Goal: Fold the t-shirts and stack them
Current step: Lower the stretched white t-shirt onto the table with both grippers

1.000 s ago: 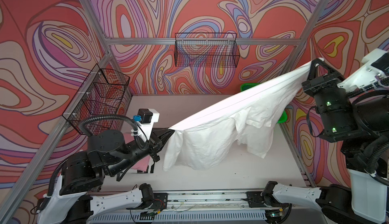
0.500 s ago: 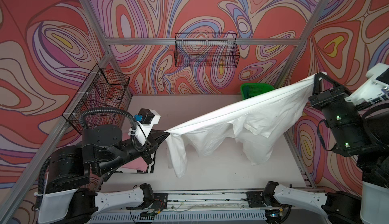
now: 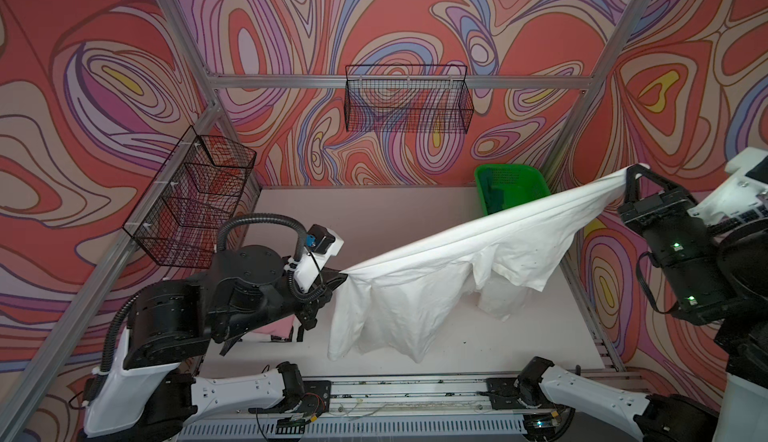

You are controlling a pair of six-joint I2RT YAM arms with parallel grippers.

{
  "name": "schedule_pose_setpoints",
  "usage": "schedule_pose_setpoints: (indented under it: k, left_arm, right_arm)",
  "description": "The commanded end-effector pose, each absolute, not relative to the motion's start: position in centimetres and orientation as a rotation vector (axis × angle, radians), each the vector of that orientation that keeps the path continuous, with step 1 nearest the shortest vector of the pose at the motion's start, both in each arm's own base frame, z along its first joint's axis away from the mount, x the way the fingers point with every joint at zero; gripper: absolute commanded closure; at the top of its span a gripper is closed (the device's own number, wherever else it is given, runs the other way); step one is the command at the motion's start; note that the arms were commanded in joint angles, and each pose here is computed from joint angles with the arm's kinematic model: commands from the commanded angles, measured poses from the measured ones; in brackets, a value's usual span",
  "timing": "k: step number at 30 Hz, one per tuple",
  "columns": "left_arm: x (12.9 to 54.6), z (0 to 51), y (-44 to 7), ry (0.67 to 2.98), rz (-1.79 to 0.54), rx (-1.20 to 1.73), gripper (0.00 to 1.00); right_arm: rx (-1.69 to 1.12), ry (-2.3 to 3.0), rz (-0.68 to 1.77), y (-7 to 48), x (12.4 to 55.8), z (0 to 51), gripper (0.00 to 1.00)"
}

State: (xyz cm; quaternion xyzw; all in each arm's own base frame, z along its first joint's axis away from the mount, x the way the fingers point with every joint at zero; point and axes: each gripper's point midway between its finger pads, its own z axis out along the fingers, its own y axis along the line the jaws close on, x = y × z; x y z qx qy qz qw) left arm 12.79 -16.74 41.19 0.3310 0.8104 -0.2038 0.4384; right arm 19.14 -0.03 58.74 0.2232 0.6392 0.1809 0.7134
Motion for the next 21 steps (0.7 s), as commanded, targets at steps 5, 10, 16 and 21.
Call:
schedule_pose_setpoints:
  k: [5, 10, 16, 21]
  left_arm:
    - [16.2, 32.1, -14.8, 2.215, -0.127, 0.885, 1.00]
    - [19.5, 25.0, -16.8, 2.430, -0.226, 0.851, 1.00]
    - [23.4, 22.4, -18.6, 2.479, -0.125, 0.860, 1.00]
    - [24.0, 28.4, -17.6, 2.323, -0.120, 0.784, 1.00]
  right_arm:
    - [0.666, 1.511, 0.176, -0.5, 23.0, 49.7, 1.00]
    - [0.675, 1.591, 0.054, 0.8, 26.0, 42.9, 1.00]
    - [0.653, 1.619, -0.062, 1.8, 28.3, 40.0, 1.00]
    - [0.628, 1.540, -0.008, 1.2, 27.3, 44.2, 1.00]
